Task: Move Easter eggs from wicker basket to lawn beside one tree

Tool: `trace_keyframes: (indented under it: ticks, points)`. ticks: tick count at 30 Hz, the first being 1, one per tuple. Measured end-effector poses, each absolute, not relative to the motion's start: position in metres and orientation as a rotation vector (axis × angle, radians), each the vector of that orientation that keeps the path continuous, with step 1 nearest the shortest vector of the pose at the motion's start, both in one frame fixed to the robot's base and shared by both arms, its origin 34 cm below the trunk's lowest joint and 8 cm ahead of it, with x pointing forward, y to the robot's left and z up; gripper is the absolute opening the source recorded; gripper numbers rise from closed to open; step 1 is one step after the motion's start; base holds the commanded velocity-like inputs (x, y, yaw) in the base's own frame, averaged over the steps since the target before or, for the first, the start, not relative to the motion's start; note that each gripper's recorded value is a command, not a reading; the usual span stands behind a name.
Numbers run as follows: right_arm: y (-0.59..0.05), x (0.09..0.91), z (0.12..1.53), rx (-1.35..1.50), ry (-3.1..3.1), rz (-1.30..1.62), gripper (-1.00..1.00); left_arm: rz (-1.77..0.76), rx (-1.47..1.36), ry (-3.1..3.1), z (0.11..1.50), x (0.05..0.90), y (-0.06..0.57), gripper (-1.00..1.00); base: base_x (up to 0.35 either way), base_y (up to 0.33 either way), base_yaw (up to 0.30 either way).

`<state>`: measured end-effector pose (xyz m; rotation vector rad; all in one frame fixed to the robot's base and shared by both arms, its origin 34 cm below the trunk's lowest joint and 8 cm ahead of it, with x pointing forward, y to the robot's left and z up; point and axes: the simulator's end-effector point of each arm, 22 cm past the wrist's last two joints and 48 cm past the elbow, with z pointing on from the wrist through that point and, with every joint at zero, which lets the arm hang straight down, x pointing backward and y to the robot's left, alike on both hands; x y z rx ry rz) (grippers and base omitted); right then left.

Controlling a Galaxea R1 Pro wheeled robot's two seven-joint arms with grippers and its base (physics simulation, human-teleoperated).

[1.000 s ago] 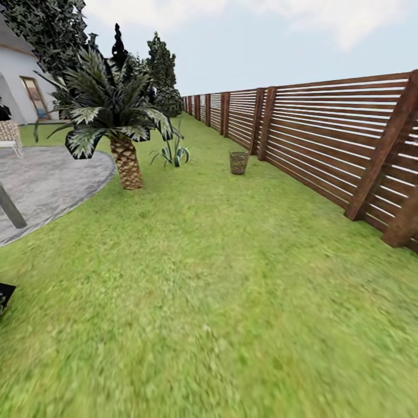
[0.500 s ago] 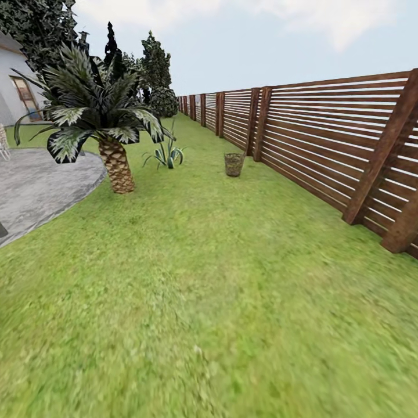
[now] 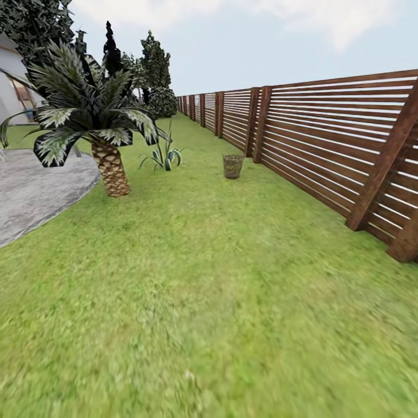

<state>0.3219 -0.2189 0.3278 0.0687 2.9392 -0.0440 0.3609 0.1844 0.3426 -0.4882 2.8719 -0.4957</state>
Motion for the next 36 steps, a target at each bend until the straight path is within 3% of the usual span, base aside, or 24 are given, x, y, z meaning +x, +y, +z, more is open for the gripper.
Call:
trace_keyframes:
  ticks: [21, 36]
  points:
    - [-0.2215, 0.3221, 0.3278, 0.07, 2.938, -0.049, 1.0, -0.494, -0.488, 2.871, 0.3426, 0.3612, 0.1854, 1.0, 0.313, -0.109, -0.001]
    - [-0.2227, 0.3223, 0.3278, 0.069, 2.937, -0.051, 1.0, -0.493, -0.49, 2.871, 0.3425, 0.361, 0.1856, 1.0, 0.313, -0.114, -0.093]
